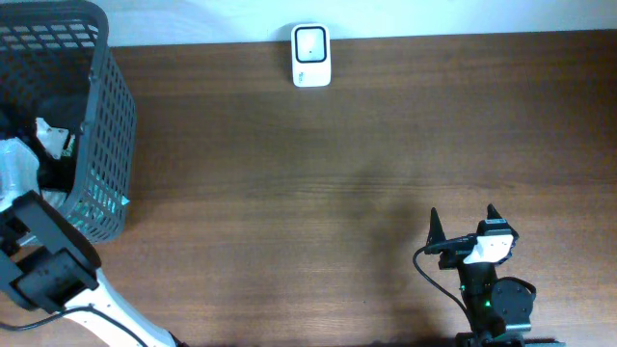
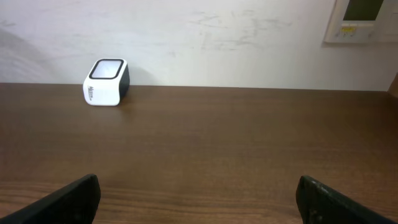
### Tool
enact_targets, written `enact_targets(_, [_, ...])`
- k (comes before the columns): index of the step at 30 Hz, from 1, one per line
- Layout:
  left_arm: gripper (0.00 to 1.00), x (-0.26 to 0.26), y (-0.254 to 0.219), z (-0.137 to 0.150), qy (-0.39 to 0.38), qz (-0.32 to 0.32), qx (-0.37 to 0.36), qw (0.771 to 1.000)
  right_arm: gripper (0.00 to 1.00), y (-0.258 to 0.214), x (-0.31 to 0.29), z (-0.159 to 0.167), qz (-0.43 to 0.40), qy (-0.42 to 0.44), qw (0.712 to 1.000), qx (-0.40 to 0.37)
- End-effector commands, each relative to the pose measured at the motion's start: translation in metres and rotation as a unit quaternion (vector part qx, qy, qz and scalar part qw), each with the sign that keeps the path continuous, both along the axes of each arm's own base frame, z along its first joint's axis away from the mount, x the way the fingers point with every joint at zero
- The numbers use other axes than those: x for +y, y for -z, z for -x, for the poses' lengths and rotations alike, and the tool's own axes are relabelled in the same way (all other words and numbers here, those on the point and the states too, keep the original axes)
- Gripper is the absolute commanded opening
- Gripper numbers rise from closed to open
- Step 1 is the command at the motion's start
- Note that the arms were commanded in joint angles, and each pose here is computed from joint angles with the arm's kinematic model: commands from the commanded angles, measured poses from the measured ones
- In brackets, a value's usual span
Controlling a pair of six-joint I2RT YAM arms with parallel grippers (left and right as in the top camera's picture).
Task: Scan the item barcode
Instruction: 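Reach the left gripper into the basket and grasp the white Pantene tube, then carry the tube with the left gripper and set it near the scanner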
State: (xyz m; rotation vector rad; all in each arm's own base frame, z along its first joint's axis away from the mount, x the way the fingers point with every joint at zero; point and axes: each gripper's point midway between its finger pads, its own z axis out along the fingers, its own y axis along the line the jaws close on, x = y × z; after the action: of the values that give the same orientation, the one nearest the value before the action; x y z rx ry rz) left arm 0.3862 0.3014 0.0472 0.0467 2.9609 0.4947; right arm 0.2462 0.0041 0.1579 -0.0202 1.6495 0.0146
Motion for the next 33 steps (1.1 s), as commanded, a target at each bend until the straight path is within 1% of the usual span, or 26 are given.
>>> enact_targets(1, [0.69,0.0,0.014,0.006,-0.017,0.005,0.013,1.0,0.99,0.003,-0.004,0.0,-0.002,0.01,1.0,0.002])
enact_targets(3, [0.54,-0.015,0.018,0.0,-0.005,0.048,-0.005,0.999,0.98,0.003,-0.004,0.0,-0.002,0.01,1.0,0.002])
enact_targets(4, [0.41,-0.021,0.019,-0.002,0.0,0.066,-0.012,0.998,0.99,0.003,-0.004,0.0,-0.002,0.01,1.0,0.002])
enact_targets(5, [0.31,-0.025,0.021,-0.002,-0.001,0.078,-0.015,0.997,0.99,0.003,-0.004,0.0,-0.002,0.01,1.0,0.002])
enact_targets(6, [0.27,-0.026,0.021,-0.002,-0.003,0.081,-0.014,0.997,0.99,0.003,-0.004,0.0,-0.002,0.01,1.0,0.002])
enact_targets(8, [0.24,-0.03,0.023,0.005,-0.004,0.089,-0.001,0.996,0.99,0.003,-0.004,0.0,-0.002,0.01,1.0,0.002])
enact_targets(10, [0.0,-0.032,0.02,0.007,-0.01,0.093,0.002,0.996,0.99,0.003,-0.004,0.0,-0.002,0.01,1.0,0.002])
enact_targets(11, [0.0,-0.03,0.011,0.002,-0.031,0.09,-0.014,0.995,0.99,0.003,-0.004,0.0,-0.002,0.01,1.0,0.002])
enact_targets(12, [0.0,-0.02,-0.02,-0.014,-0.087,0.078,-0.068,0.991,0.99,0.003,-0.004,0.0,-0.002,0.01,1.0,0.002])
enact_targets(14, [0.0,-0.009,-0.074,-0.033,-0.155,0.068,-0.151,0.974,0.99,0.003,-0.004,0.0,-0.002,0.01,1.0,0.002])
enact_targets(15, [0.0,-0.011,-0.117,-0.047,-0.16,0.08,-0.214,0.96,0.99,0.003,-0.004,0.0,-0.002,0.01,1.0,0.002])
enact_targets(16, [0.0,-0.022,-0.152,-0.06,-0.135,0.102,-0.261,0.95,0.99,0.003,-0.004,0.0,-0.002,0.01,1.0,0.002])
enact_targets(18, [0.0,-0.046,-0.227,-0.077,-0.071,0.139,-0.355,0.922,0.99,0.003,-0.004,0.0,-0.002,0.01,1.0,0.002])
enact_targets(20, [0.0,-0.066,-0.301,-0.078,-0.048,0.166,-0.439,0.882,0.99,0.003,-0.004,0.0,-0.002,0.01,1.0,0.002])
enact_targets(21, [0.0,-0.078,-0.34,-0.075,-0.045,0.184,-0.484,0.855,0.99,0.003,-0.004,0.0,-0.002,0.01,1.0,0.002])
enact_targets(22, [0.0,-0.089,-0.367,-0.071,-0.033,0.197,-0.513,0.835,0.99,0.003,-0.004,0.0,-0.002,0.01,1.0,0.002])
enact_targets(23, [0.0,-0.098,-0.388,-0.066,-0.021,0.206,-0.534,0.819,0.99,0.003,-0.004,0.0,-0.002,0.01,1.0,0.002])
enact_targets(24, [0.0,-0.113,-0.417,-0.058,-0.008,0.229,-0.563,0.794,0.99,0.003,-0.004,0.0,-0.002,0.01,1.0,0.002])
enact_targets(25, [0.0,-0.133,-0.451,-0.045,-0.01,0.275,-0.591,0.758,0.99,0.003,-0.004,0.0,-0.002,0.01,1.0,0.002])
enact_targets(26, [0.0,-0.142,-0.463,-0.04,-0.023,0.308,-0.598,0.74,0.99,0.003,-0.004,0.0,-0.002,0.01,1.0,0.002])
enact_targets(27, [0.0,-0.158,-0.479,-0.031,-0.052,0.371,-0.599,0.708,0.99,0.003,-0.004,0.0,-0.002,0.01,1.0,0.002])
enact_targets(28, [0.0,-0.178,-0.487,-0.026,-0.061,0.425,-0.585,0.689,0.99,0.003,-0.004,0.0,-0.002,0.01,1.0,0.002])
enact_targets(29, [0.0,-0.199,-0.491,-0.024,-0.042,0.452,-0.57,0.685,0.99,0.003,-0.004,0.0,-0.002,0.01,1.0,0.002])
enact_targets(31, [0.0,-0.258,-0.491,-0.03,0.011,0.498,-0.53,0.686,0.99,0.003,-0.004,0.0,-0.002,0.01,1.0,0.002])
enact_targets(32, [0.0,-0.288,-0.487,-0.033,0.03,0.516,-0.509,0.689,0.99,0.003,-0.004,0.0,-0.002,0.01,1.0,0.002])
enact_targets(33, [0.0,-0.316,-0.481,-0.038,0.049,0.519,-0.493,0.697,0.99,0.003,-0.004,0.0,-0.002,0.01,1.0,0.002])
